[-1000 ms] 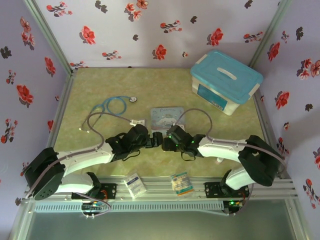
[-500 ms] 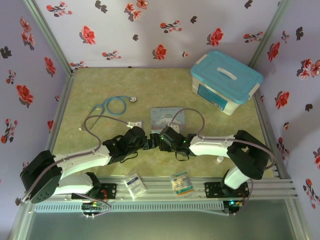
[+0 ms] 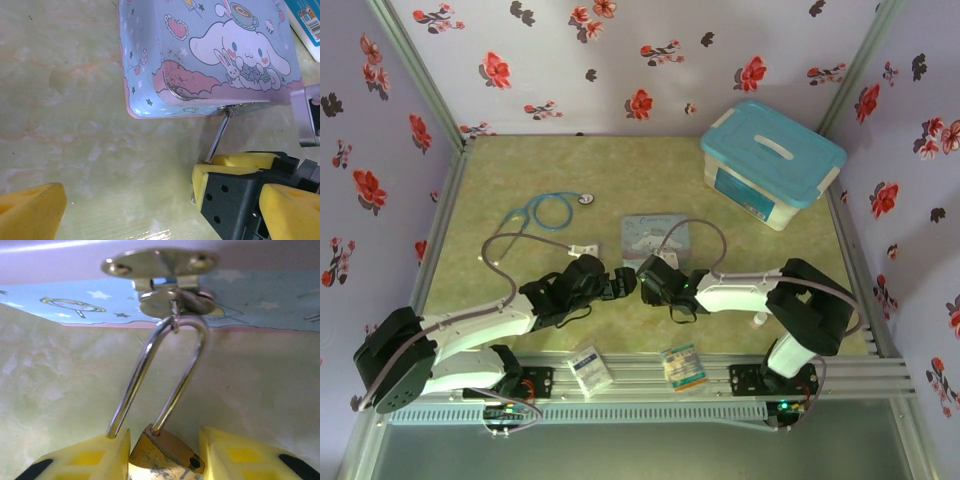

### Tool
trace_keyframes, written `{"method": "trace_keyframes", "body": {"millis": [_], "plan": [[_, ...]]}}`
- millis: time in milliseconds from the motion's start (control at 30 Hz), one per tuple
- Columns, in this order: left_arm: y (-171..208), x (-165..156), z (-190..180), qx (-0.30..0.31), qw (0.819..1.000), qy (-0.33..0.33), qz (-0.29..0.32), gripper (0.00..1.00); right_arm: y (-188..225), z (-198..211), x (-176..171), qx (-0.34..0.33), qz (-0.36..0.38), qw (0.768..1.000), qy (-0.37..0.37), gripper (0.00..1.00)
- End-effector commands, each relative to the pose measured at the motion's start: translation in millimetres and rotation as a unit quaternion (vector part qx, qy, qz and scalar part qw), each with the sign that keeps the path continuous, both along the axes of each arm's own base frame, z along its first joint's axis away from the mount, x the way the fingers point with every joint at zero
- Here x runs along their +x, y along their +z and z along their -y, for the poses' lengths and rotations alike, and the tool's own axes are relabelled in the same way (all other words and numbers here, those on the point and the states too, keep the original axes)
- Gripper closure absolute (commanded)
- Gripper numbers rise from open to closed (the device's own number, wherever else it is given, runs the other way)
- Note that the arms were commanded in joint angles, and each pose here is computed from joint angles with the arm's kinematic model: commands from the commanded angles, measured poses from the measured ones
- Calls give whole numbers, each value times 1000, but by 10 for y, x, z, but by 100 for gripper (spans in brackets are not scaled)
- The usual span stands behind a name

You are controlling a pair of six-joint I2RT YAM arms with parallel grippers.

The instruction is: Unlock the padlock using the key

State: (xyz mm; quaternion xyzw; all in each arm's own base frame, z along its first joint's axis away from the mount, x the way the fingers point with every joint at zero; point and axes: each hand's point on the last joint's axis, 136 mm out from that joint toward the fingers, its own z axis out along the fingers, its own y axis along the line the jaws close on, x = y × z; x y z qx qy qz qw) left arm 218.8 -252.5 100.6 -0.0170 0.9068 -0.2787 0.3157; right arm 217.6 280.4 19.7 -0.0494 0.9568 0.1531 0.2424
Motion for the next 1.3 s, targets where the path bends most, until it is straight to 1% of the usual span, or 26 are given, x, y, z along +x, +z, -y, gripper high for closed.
{"method": "trace_keyframes", "body": {"millis": [0,167,233,567,733,800,867,967,1033,1133,1267], "plan": [[17,22,-39,0,1000,7,3,1,-142,74,-109,-2,-14,1000,2,63],[-4,31,-37,2,1000,8,2,1,-171,10,-118,24,-12,1000,9,66],[-15,31,-35,2,1000,9,0,1,-208,11,-129,30,-16,999,6,72],[87,95,-2,0,1000,7,12,1,-221,79,-128,83,-23,996,-25,77],[221,198,9,9,999,12,33,1,-192,95,-96,156,-29,986,-51,79],[315,277,-28,39,998,23,46,0,-183,64,-95,181,-29,982,-51,81],[382,356,-96,82,994,35,59,1,-220,46,-103,184,-40,981,-50,81],[345,531,-188,141,985,54,84,0,-249,26,-103,201,-47,977,-58,84],[250,664,-201,155,982,58,89,0,-250,22,-89,213,-46,974,-63,86],[213,831,-74,169,978,40,115,0,-275,38,-84,226,-48,970,-74,88],[99,1045,-60,203,972,37,110,0,-257,53,-79,241,-43,966,-82,92]]}}
